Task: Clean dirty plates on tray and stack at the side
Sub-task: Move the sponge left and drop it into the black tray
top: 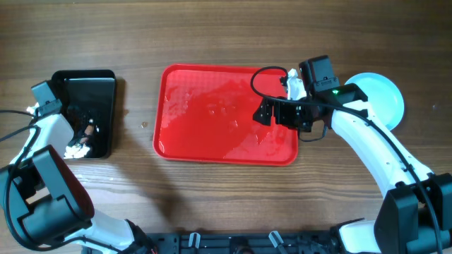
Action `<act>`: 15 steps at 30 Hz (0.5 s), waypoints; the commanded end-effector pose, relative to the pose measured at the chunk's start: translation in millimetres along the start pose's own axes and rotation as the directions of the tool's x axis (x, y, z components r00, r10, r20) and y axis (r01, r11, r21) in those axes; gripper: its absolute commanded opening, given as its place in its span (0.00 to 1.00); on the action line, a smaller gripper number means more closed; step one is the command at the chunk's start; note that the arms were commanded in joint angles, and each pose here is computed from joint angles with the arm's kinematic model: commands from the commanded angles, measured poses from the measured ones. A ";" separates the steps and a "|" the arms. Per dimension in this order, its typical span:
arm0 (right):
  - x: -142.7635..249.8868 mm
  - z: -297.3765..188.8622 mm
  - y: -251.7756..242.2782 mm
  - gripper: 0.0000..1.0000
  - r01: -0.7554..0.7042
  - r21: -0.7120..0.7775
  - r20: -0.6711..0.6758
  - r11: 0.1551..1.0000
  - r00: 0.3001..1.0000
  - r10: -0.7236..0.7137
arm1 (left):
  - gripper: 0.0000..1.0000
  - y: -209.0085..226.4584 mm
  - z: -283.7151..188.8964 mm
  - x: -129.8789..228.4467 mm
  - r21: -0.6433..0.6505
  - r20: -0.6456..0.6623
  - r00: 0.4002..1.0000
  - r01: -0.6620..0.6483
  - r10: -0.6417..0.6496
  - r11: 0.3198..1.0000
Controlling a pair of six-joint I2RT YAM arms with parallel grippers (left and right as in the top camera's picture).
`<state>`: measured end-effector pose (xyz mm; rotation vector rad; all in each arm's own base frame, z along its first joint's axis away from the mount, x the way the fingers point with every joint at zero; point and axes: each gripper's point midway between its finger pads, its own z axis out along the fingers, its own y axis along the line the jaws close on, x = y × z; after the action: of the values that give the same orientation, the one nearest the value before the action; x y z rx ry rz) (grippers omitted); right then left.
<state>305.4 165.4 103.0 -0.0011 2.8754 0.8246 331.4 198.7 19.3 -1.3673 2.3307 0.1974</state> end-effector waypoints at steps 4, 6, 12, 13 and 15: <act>9.5 2.2 -5.5 1.00 -0.025 0.025 -0.030 0.999 0.999 0.026 | 0.05 -47.3 -71.0 -19.8 0.254 0.063 0.995 0.054 -0.072 0.966; 9.5 2.2 -5.5 1.00 -0.048 0.026 -0.030 0.999 0.998 0.049 | 0.06 -61.9 -104.2 -26.6 0.346 0.099 0.991 0.052 -0.092 0.937; 14.9 -6.3 0.8 1.00 -0.063 0.008 -0.033 0.998 0.997 0.064 | 0.49 -85.6 -185.5 -18.2 0.530 0.152 0.987 -0.029 -0.061 0.848; 18.2 -12.2 3.0 1.00 -0.062 0.006 -0.031 0.998 0.998 0.062 | 0.64 -87.8 -196.2 -10.9 0.552 0.143 0.989 -0.042 -0.045 0.833; 22.7 -23.7 7.8 0.99 -0.049 0.001 -0.018 0.999 0.999 0.049 | 0.90 -88.2 -207.5 -1.6 0.567 0.136 0.990 -0.055 -0.027 0.822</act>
<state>289.1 160.6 101.2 0.0808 2.9520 0.8154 352.6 116.7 198.3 -1.0642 2.0206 -0.2475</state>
